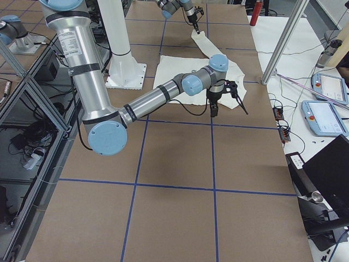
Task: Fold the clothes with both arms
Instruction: 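Grasp the other sleeve with the left gripper and fold it across the chest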
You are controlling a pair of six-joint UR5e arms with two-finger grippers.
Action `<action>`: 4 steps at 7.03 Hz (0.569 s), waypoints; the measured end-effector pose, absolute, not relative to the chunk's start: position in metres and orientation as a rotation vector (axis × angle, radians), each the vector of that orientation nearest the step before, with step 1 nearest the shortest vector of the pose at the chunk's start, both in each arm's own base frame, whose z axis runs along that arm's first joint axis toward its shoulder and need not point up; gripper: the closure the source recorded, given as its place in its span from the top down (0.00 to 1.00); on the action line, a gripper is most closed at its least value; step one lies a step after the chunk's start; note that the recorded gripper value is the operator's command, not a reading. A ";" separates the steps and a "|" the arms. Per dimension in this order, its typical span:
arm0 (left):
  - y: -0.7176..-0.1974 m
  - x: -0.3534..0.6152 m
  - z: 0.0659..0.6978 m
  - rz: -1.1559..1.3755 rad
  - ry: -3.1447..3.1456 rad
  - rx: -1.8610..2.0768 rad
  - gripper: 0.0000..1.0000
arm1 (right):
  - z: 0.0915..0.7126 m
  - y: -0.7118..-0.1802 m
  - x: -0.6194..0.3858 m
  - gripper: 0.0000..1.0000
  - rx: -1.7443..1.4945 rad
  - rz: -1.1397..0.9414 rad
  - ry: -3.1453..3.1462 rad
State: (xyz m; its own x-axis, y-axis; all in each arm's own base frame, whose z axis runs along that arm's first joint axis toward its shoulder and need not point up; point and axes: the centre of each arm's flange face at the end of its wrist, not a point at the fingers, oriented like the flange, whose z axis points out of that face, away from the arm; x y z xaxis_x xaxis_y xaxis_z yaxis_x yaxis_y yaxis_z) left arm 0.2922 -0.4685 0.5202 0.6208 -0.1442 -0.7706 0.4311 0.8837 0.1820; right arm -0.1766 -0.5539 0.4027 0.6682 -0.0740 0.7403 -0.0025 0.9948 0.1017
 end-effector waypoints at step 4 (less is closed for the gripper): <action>-0.551 0.377 0.312 -0.326 0.862 0.365 0.00 | 0.468 -0.519 -0.115 1.00 0.056 0.020 -0.798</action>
State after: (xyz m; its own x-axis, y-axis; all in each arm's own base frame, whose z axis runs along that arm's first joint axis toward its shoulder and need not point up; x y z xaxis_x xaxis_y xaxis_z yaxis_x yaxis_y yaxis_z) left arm 0.3768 -0.5513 0.3120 0.6089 -0.1302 -0.7825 0.4198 0.8899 0.1786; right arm -0.1149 -0.5188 0.4677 0.6983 -0.0036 0.7158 -0.0387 0.9983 0.0428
